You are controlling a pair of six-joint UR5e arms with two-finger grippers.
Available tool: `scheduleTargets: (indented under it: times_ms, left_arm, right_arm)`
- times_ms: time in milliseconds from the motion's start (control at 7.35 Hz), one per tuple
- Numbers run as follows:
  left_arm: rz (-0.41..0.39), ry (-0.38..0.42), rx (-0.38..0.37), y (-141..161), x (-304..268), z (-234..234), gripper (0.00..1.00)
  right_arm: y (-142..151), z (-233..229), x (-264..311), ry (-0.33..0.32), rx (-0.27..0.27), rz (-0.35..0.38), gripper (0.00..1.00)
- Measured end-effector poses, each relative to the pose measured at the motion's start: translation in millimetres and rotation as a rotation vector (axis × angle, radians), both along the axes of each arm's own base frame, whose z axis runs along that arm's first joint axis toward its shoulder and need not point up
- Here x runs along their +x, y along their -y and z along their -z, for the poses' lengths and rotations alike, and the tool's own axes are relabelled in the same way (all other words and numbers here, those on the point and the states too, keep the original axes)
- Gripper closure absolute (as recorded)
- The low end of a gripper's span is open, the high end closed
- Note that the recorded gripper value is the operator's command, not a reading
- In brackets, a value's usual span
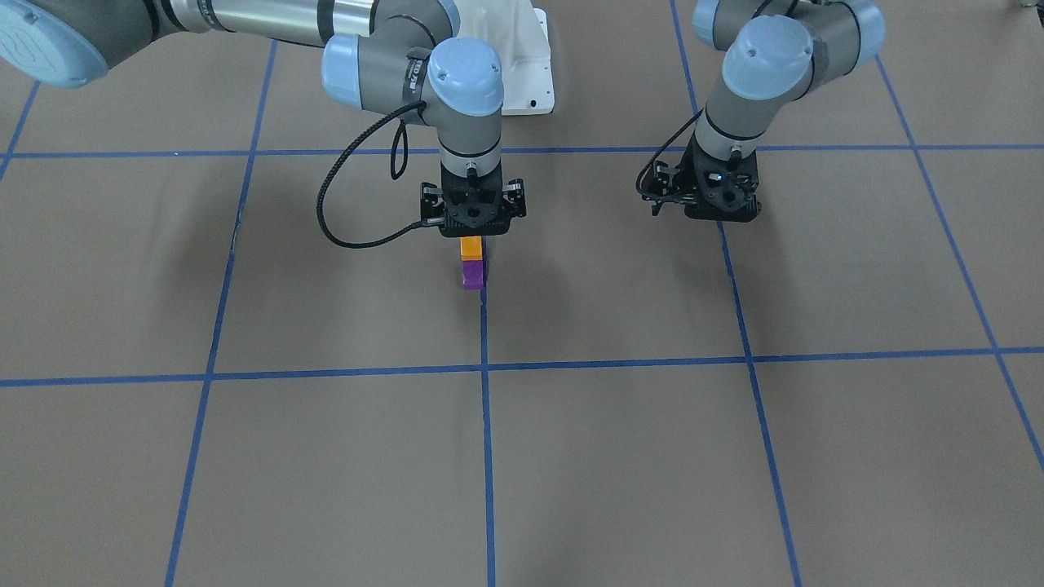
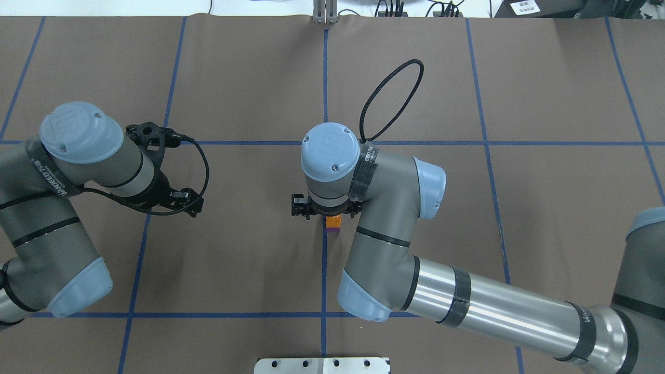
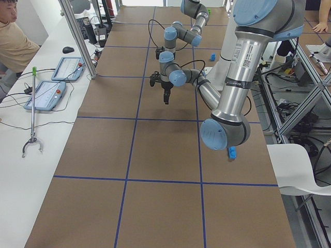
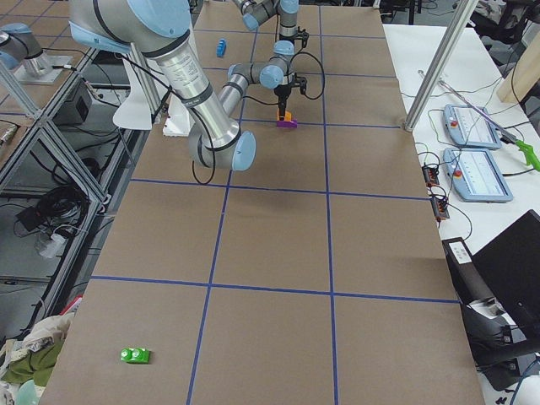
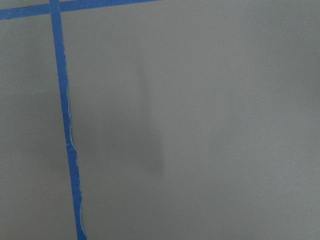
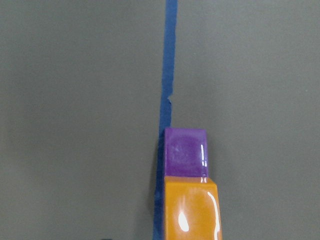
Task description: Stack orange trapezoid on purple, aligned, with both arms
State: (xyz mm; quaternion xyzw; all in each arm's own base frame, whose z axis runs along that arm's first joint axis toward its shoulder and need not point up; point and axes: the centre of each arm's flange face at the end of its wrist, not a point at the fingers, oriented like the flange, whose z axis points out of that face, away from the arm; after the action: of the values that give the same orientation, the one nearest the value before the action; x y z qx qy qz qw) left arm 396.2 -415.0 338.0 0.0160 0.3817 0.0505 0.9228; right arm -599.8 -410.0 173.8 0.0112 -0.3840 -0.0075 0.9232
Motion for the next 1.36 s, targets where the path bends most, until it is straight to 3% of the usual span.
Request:
scheduleTargets:
  times_ms: [272, 544, 816, 952, 1360]
  left_arm:
    - [0.002, -0.002, 0.0, 0, -1, 1, 0.0]
    - [0.003, -0.005, 0.007, -3, -11, 1, 0.0]
    - [-0.012, 0.017, 0.036, -4, -39, -18, 0.0]
    - [-0.024, 0.029, 0.065, 2, -56, -27, 0.0]
    - [-0.1, 0.006, 0.156, 49, -167, -66, 0.0]
  right_arm:
    - [10, -2, 72, 0.081, -0.035, -0.008, 0.0]
    - [26, -51, 174, 0.119, -0.108, -0.046, 0.0]
    - [40, -124, 260, 0.076, -0.181, -0.126, 0.0]
    - [45, -163, 302, 0.04, -0.187, -0.148, 0.0]
    - [65, -292, 443, -0.052, -0.142, -0.087, 0.0]
